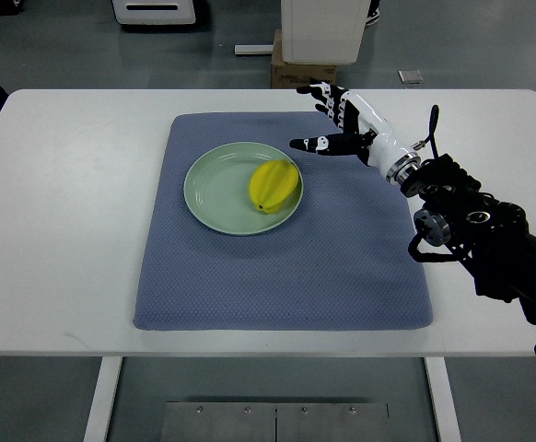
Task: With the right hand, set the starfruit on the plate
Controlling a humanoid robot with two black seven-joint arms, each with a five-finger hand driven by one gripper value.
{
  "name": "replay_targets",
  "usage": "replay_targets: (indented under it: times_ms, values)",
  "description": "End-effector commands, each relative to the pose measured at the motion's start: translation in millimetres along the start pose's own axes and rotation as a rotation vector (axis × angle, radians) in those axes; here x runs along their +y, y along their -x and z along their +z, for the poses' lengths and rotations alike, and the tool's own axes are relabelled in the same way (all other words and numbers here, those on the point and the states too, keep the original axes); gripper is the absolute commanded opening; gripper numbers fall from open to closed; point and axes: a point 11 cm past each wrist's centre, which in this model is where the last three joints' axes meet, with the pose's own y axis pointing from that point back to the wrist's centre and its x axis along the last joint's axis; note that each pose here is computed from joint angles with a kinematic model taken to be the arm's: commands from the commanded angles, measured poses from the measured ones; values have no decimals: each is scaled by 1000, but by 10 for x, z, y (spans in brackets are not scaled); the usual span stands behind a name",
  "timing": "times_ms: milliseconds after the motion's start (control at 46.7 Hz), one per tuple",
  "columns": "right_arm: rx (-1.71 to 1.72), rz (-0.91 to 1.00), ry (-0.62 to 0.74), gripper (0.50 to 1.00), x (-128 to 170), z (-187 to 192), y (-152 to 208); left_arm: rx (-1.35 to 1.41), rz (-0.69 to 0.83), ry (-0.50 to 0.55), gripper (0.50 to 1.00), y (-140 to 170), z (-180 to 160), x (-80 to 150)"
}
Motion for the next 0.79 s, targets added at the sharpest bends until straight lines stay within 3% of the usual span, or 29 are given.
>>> replay_targets:
  times_ms: [0, 300, 771]
  values:
    - [-59, 44, -19, 1000, 14, -8, -57, 0, -1, 0, 1000, 4, 2, 0]
    - [-397, 165, 112, 1000, 66, 188, -200, 0, 0, 0, 1000, -2, 1, 0]
    - [-588, 208, 50, 1000, 132, 207, -280, 0, -1, 0, 1000, 4, 2, 0]
